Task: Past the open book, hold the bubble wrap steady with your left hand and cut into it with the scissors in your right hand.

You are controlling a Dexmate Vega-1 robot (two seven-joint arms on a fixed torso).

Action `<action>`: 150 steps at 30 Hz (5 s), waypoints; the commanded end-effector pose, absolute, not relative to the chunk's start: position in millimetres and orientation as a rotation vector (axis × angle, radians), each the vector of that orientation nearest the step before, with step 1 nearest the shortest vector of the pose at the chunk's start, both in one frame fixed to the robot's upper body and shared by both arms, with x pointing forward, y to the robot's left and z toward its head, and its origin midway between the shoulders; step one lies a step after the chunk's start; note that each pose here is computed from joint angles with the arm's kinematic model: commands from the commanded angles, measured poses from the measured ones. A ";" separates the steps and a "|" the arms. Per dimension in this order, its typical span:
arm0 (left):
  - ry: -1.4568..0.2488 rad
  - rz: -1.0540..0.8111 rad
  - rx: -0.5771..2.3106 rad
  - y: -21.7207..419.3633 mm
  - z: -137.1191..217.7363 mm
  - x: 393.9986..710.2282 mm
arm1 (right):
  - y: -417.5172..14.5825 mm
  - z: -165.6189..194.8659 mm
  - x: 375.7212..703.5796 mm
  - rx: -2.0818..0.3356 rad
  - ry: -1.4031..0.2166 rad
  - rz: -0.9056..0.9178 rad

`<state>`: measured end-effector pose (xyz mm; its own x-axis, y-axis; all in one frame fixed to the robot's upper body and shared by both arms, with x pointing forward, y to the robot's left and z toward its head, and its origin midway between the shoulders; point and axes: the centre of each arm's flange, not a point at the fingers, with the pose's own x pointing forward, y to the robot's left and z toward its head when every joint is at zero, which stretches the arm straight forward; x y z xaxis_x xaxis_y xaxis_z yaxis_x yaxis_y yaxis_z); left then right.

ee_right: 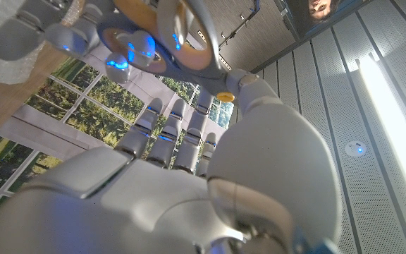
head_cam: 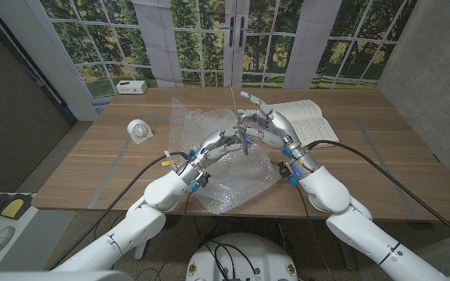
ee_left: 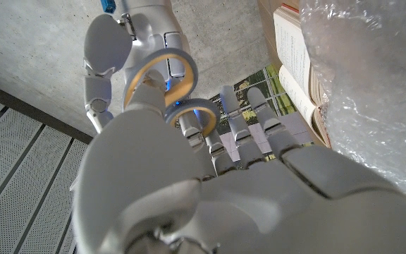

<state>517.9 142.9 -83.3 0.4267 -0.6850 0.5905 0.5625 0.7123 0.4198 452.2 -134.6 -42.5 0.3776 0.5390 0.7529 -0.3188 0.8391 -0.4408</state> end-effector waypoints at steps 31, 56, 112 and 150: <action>-0.850 -0.776 0.080 134.0 -94.1 514.8 | -135.2 -45.0 453.7 -0.174 -1.031 0.580; -0.842 -0.791 0.081 129.3 -96.7 505.4 | -129.8 -47.1 440.6 -0.182 -1.042 0.600; -0.826 -0.686 -0.002 125.5 -103.1 505.9 | -137.8 -52.3 446.0 -0.146 -1.019 0.582; -0.815 -0.726 -0.022 120.4 -102.7 510.6 | -140.5 -53.8 448.4 -0.128 -0.996 0.569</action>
